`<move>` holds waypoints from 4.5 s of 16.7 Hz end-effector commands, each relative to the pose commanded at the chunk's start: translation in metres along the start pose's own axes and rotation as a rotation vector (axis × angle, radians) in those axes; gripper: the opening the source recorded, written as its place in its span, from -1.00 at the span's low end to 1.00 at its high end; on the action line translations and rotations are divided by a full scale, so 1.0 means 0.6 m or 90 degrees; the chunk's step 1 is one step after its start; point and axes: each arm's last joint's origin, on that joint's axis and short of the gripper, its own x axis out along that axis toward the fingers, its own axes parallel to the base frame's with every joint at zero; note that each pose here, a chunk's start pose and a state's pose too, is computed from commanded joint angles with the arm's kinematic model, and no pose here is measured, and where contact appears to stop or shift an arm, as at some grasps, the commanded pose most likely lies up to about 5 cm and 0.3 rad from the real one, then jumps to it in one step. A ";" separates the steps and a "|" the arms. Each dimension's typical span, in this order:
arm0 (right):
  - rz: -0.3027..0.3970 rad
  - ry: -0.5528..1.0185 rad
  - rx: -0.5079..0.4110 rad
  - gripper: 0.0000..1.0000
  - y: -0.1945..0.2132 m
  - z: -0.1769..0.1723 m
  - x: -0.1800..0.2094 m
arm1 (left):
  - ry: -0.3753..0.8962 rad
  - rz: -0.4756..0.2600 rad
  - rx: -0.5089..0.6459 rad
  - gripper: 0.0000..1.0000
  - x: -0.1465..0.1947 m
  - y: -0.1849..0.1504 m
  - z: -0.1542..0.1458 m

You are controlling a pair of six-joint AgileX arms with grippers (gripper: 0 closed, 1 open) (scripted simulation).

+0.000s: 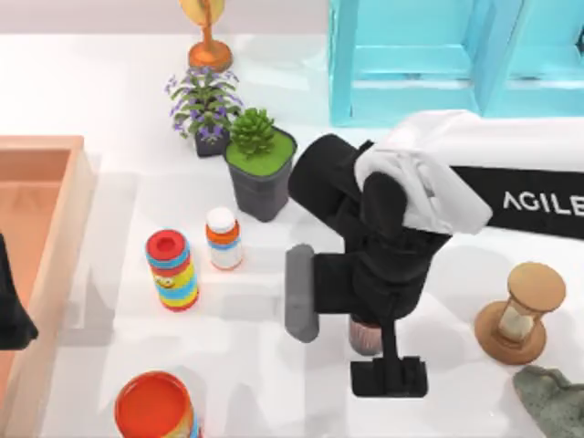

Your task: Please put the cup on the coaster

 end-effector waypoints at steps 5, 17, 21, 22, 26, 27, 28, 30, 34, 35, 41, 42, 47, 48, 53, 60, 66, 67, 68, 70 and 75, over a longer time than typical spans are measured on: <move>0.000 0.000 0.000 0.25 0.000 0.000 0.000 | 0.000 0.000 0.000 1.00 0.000 0.000 0.000; 0.000 0.000 0.000 -1.00 0.000 0.000 0.000 | 0.000 0.000 0.000 1.00 0.000 0.000 0.000; 0.000 0.000 0.000 -1.00 0.000 0.000 0.000 | 0.000 0.000 0.000 1.00 0.000 0.000 0.000; -0.001 -0.001 0.002 -1.00 -0.001 -0.001 -0.001 | 0.000 0.000 0.000 1.00 0.000 0.000 0.000; -0.019 -0.027 0.048 -1.00 -0.028 -0.029 -0.042 | 0.000 0.000 0.000 1.00 0.000 0.000 0.000; -0.031 -0.041 0.078 -1.00 -0.044 -0.049 -0.063 | 0.000 0.000 0.000 1.00 0.000 0.000 0.000; -0.043 -0.056 0.116 -1.00 -0.061 -0.076 -0.085 | 0.000 0.000 0.000 1.00 0.000 0.000 0.000; -0.068 -0.082 0.215 -1.00 -0.099 -0.147 -0.124 | 0.000 0.000 0.000 1.00 0.000 0.000 0.000; -0.104 -0.106 0.495 -1.00 -0.153 -0.361 -0.163 | 0.000 0.000 0.000 1.00 0.000 0.000 0.000; -0.104 -0.104 0.571 -1.00 -0.154 -0.417 -0.164 | 0.000 0.000 0.000 1.00 0.000 0.000 0.000; -0.032 -0.063 0.921 -1.00 -0.098 -0.632 -0.133 | 0.000 0.000 0.000 1.00 0.000 0.000 0.000; -0.015 -0.053 0.954 -1.00 -0.088 -0.646 -0.127 | 0.000 0.000 0.000 1.00 0.000 0.000 0.000; 0.011 -0.038 1.000 -1.00 -0.075 -0.661 -0.119 | 0.000 0.000 0.000 1.00 0.000 0.000 0.000; 0.011 -0.038 1.000 -1.00 -0.075 -0.661 -0.119 | 0.000 0.000 0.000 1.00 0.000 0.000 0.000; 0.016 -0.036 0.998 -1.00 -0.077 -0.659 -0.084 | 0.000 0.000 0.000 1.00 0.000 0.000 0.000; 0.011 -0.038 1.000 -1.00 -0.078 -0.658 -0.010 | 0.000 0.000 0.000 1.00 0.000 0.000 0.000; 0.011 -0.038 1.000 -0.55 -0.078 -0.658 -0.010 | 0.000 0.000 0.000 1.00 0.000 0.000 0.000; 0.011 -0.038 1.000 -0.40 -0.078 -0.658 -0.010 | 0.000 0.000 0.000 1.00 0.000 0.000 0.000; 0.011 -0.038 1.000 -0.25 -0.078 -0.658 -0.010 | 0.000 0.000 0.000 1.00 0.000 0.000 0.000; 0.011 -0.038 1.000 0.06 -0.078 -0.658 -0.010 | 0.000 0.000 0.000 1.00 0.000 0.000 0.000; 0.011 -0.038 1.000 0.81 -0.078 -0.658 -0.010 | 0.000 0.000 0.000 1.00 0.000 0.000 0.000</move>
